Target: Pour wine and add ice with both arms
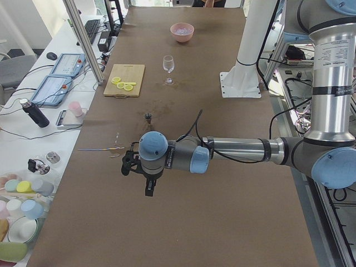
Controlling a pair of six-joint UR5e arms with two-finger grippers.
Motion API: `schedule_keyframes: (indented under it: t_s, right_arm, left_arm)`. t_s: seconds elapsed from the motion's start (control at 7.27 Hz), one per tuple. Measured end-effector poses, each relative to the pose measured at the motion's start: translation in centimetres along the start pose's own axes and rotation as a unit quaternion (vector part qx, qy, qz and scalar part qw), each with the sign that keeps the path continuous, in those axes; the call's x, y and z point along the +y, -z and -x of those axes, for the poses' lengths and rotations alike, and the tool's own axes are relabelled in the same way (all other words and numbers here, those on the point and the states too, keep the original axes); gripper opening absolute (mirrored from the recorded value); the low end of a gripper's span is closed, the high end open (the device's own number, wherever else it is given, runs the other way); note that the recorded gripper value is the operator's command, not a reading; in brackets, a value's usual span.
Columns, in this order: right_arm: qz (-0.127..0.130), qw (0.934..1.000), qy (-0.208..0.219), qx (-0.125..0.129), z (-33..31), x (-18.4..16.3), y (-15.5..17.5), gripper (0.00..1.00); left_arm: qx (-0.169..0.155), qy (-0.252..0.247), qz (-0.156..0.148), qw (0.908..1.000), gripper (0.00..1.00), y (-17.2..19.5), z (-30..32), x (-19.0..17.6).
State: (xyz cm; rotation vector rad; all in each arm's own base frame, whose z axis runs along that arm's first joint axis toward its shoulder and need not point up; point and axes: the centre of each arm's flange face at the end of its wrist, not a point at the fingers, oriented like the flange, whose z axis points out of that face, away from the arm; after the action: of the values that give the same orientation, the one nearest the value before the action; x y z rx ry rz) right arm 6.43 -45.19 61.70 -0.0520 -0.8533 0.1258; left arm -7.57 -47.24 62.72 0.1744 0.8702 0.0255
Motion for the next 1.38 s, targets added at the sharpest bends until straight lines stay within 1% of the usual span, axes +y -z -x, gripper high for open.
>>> schedule_keyframes:
  t_s: [0.14,0.41,0.55,0.69,1.1,1.38]
  right_arm:
    - [0.0,1.0,0.0,0.0,0.0,0.0,0.0,1.0]
    - [0.0,1.0,0.0,0.0,0.0,0.0,0.0,1.0]
    - [0.0,1.0,0.0,0.0,0.0,0.0,0.0,1.0]
    - [0.0,1.0,0.0,0.0,0.0,0.0,0.0,1.0]
    - [0.001,1.0,-0.001,-0.001,-0.1,0.1,-0.1,1.0]
    - [0.003,1.0,-0.003,-0.008,0.0,0.2,-0.1,1.0]
  left_arm:
    - [-0.012,-0.003,-0.002,0.9999,0.98,0.2,0.0,0.0]
    - [-0.074,-0.016,-0.013,0.9971,0.98,1.3,-0.1,-0.5]
    - [-0.088,-0.02,-0.017,0.9957,0.98,1.6,-0.2,-0.6]
    - [-0.093,-0.022,-0.019,0.9952,0.98,1.8,-0.4,-0.7]
    - [-0.093,-0.027,-0.021,0.9951,0.98,1.9,-0.7,-0.7]
    - [-0.092,-0.03,-0.023,0.995,0.98,2.0,-0.9,-0.8]
